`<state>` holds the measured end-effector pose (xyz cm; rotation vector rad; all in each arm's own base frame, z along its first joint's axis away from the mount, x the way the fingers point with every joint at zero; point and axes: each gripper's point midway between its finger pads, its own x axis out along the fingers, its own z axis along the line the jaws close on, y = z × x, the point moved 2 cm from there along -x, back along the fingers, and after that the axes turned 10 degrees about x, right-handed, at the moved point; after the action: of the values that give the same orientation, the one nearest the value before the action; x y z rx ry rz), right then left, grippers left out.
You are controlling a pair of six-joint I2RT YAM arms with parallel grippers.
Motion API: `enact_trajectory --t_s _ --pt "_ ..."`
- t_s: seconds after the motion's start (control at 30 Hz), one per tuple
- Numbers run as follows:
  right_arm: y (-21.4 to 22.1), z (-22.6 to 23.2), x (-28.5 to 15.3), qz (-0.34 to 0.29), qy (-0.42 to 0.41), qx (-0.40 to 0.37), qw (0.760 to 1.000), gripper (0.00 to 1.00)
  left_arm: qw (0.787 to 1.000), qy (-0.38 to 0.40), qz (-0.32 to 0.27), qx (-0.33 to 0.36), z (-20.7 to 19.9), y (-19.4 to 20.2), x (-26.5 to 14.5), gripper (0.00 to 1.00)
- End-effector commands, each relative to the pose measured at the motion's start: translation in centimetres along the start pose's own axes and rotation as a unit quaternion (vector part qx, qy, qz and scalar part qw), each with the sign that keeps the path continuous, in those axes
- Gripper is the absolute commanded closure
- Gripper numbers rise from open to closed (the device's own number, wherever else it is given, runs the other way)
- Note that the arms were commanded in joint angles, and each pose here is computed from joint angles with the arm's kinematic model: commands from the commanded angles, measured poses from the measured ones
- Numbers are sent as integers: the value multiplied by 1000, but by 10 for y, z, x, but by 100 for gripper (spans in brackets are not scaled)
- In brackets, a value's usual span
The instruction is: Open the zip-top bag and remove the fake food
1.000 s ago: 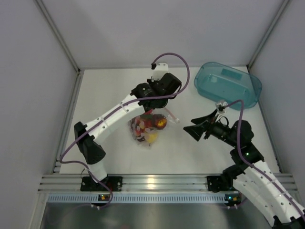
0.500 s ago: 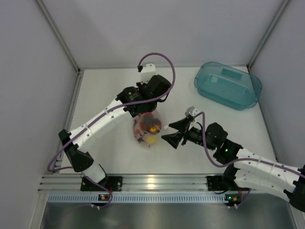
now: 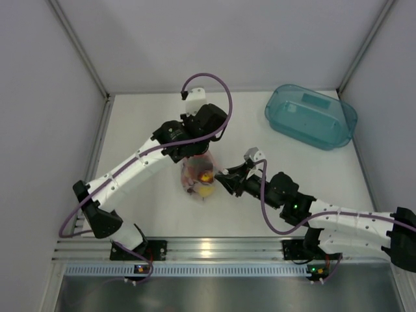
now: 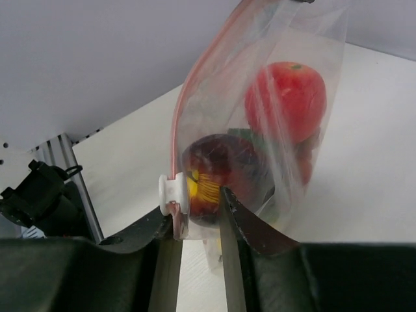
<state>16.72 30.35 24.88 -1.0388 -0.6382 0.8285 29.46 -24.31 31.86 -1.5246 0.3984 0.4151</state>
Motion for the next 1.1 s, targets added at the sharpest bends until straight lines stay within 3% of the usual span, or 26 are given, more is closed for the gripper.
enact_trajectory --t_s 0.0,0.1,0.47,0.53,0.7,0.83,1.07 --pt "-38 16 6 -71 -15 -1 997 73 999 1 -30 -29 12 -18 -15 100" --pt "-39 14 1 -80 -12 1 997 82 999 -4 -32 -28 15 -18 -16 100" --pt "-52 20 -11 -107 -30 -1 994 82 999 -5 -25 -27 13 -12 -12 100" --pt "-52 20 -11 -107 -29 -2 994 88 999 -7 -26 -28 13 -12 -11 100" --pt "-48 19 -14 -105 -33 -5 994 89 999 -16 -27 -27 16 -10 -10 100" --pt "-47 16 -20 -109 -29 -5 994 100 999 -23 -27 -28 21 -7 -9 100" --pt "-52 18 -24 -106 -34 -26 993 100 999 -2 -22 -32 21 -7 -16 100"
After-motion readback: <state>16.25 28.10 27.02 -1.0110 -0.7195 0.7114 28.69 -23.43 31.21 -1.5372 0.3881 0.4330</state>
